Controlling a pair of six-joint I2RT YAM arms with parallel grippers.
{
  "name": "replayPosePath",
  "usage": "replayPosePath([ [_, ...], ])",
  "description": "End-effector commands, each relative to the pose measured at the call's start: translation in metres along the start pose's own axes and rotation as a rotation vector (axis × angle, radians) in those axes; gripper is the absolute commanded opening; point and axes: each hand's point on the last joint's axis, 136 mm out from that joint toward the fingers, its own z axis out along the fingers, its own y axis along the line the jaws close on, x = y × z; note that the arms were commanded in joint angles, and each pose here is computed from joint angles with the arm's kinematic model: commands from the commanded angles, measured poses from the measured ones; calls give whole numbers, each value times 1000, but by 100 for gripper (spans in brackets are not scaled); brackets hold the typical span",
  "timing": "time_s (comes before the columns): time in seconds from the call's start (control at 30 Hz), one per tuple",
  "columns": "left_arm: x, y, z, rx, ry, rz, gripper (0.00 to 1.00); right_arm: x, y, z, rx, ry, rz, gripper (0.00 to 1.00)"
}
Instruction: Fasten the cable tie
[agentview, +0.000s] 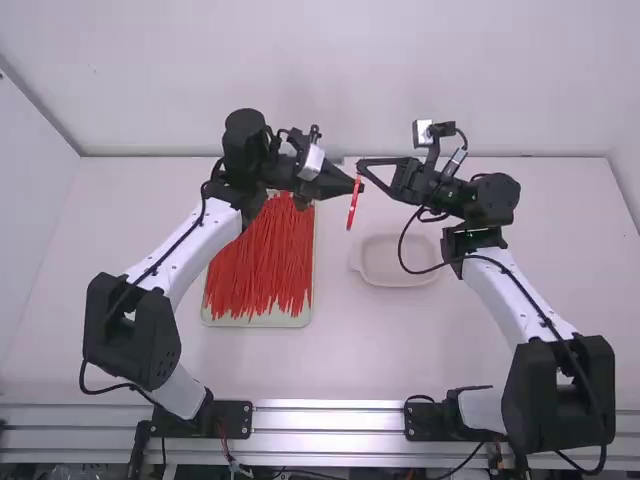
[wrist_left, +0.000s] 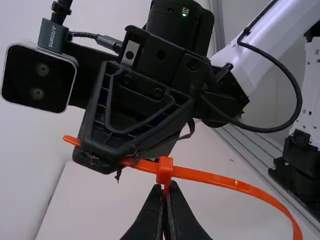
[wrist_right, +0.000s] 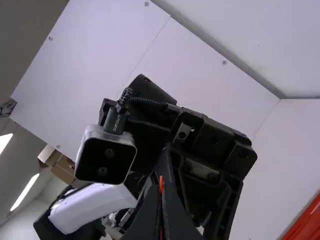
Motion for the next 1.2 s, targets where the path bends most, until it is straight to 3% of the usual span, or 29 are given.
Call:
replayPosePath([
  [0.0,-12,-3,4,12,-5,18,2,1,-2,0,0,0,-11,0],
  [0.57,23,-5,3,-41,65,-294,2,1,-2,0,-1,3,-26,0],
  [1.17,64,-53,-2,23,157,-472,2,-5,-5,-8,13,-16,-49,0],
])
